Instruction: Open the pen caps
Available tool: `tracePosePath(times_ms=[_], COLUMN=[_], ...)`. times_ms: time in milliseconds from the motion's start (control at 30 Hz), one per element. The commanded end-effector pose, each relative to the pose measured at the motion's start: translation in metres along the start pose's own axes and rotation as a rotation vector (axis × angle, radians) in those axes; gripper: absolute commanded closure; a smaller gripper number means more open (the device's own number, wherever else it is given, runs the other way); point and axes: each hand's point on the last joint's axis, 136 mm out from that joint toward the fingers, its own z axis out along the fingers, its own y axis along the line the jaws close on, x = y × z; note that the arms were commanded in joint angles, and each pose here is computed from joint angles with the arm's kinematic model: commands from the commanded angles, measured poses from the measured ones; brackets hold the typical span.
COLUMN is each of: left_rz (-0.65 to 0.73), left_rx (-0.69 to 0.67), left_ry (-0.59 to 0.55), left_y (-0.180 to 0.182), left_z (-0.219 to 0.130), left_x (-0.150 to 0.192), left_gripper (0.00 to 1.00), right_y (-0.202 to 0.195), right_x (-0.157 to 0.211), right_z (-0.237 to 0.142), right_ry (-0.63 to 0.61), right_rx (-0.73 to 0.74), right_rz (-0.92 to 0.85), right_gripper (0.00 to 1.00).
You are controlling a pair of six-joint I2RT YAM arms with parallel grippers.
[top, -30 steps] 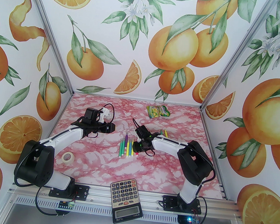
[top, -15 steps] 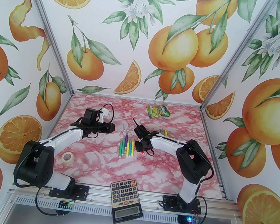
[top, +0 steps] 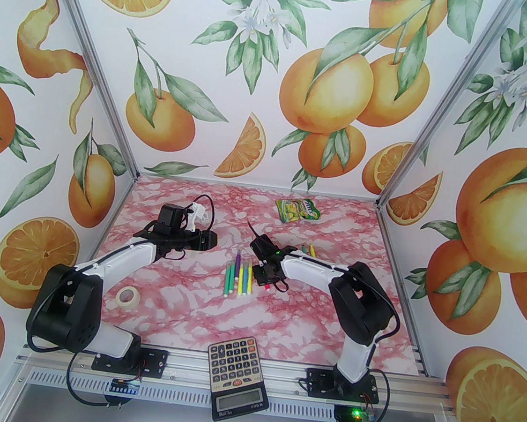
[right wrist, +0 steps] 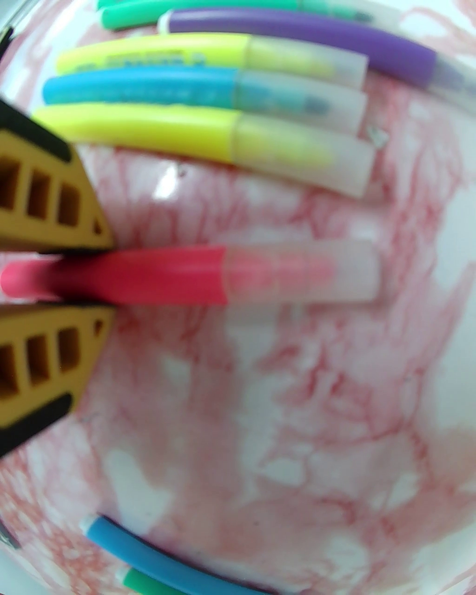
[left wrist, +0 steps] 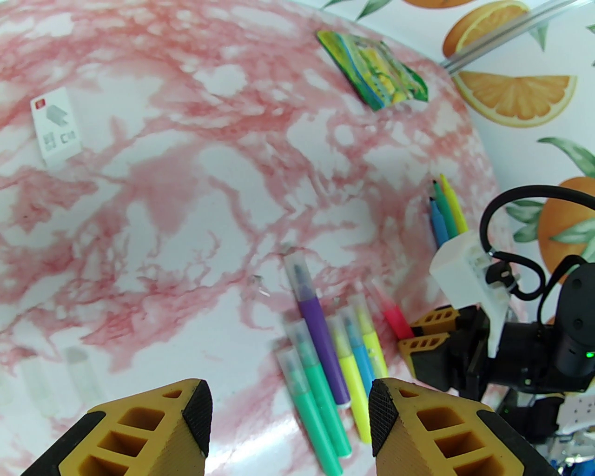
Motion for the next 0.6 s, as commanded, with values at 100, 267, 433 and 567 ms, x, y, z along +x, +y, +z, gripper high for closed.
tracePosePath(times_ms=[100,267,433,567], left_rz=[0.021,0.025,0.023,0.015], left_rx=[0.102,0.184,0.243,0.309], left_ry=[0.0,0.003,0.002,0.0], left_y=[-0.023,-0.042,-0.055,-0.071], left_z=[0.01,0.014,0.017,0.02], left_x=[-0.002,-0.004,-0.006,-0.009], left_gripper=[0.41,0.41,0.41,0.41], right_y=[0.02,0.031,0.042,0.058], right_x=[-0.019,-0.032,-0.04,-0.048], right_z=[-0.03,-0.053,-0.069,-0.089], right_ry=[-0.122,-0.209,-0.267,-0.335], right_rx=[-0.127,-0.206,-0.277,-0.371], right_rz=[-0.014,-0.024,-0.04,-0.067], right_gripper=[0.81,0.82,0.82,0.82])
